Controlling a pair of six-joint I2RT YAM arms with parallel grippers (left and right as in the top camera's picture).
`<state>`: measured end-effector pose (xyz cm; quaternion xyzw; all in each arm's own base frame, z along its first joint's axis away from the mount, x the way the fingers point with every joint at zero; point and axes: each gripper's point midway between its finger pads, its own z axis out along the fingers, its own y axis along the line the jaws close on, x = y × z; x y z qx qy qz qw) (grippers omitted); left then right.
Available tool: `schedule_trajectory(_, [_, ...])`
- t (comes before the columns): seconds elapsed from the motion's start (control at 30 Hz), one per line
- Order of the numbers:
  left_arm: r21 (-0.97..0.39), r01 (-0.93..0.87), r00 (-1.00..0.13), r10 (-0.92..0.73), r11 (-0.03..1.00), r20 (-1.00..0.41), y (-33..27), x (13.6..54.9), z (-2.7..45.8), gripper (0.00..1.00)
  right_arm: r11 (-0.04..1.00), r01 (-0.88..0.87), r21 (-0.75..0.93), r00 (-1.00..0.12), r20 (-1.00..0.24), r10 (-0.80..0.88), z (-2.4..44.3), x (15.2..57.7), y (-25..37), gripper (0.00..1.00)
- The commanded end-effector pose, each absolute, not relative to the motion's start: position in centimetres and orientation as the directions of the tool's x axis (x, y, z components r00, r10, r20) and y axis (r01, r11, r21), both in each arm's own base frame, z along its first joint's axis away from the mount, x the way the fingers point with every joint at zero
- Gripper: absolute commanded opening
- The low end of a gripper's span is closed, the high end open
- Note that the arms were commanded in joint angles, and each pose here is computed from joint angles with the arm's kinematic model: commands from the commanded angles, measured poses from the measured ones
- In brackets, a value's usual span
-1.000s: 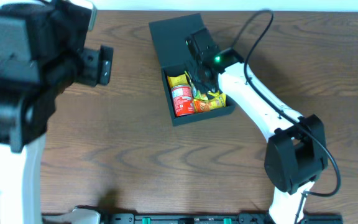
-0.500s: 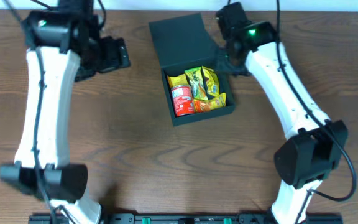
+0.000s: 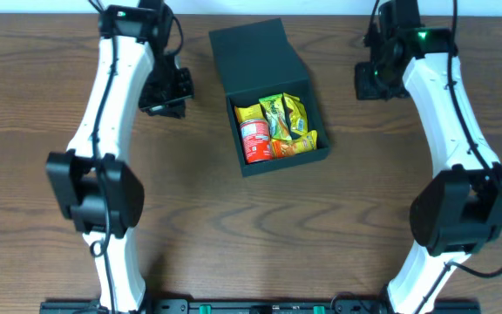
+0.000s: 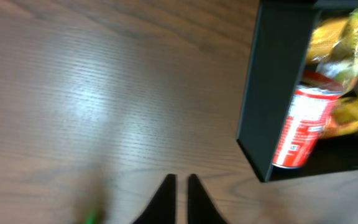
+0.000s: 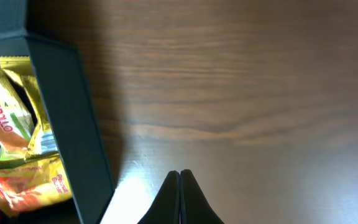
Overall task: Pack container
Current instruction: 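Move both grippers to the box's back edge near the lid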
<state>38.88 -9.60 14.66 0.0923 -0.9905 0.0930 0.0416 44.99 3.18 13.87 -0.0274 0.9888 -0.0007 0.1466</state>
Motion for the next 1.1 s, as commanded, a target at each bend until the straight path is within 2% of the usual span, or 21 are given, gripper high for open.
schedule_trajectory(0.0, [-0.201,-0.149,-0.976,-0.111,0.968,0.187,-11.3,38.3,12.1,0.06,0.982,-0.17,0.077,-0.951,-0.273,-0.143,12.1,44.1,5.2,0.02])
schedule_trajectory(0.23, [-0.191,-0.087,-0.969,-0.039,0.978,0.242,-14.6,38.1,8.4,0.06,0.955,-0.214,0.205,-0.938,-0.315,-0.142,8.1,44.2,7.6,0.02])
schedule_trajectory(0.53, [-0.235,-0.068,-0.985,-0.028,0.97,0.169,-17.0,40.5,6.1,0.06,0.914,-0.231,0.333,-0.923,-0.372,-0.097,7.3,44.8,10.0,0.02])
schedule_trajectory(1.07, [-0.319,-0.019,-1.0,-0.02,0.948,0.001,-18.7,44.7,6.2,0.06,0.882,-0.166,0.44,-0.967,-0.247,-0.058,4.7,43.0,14.2,0.02])
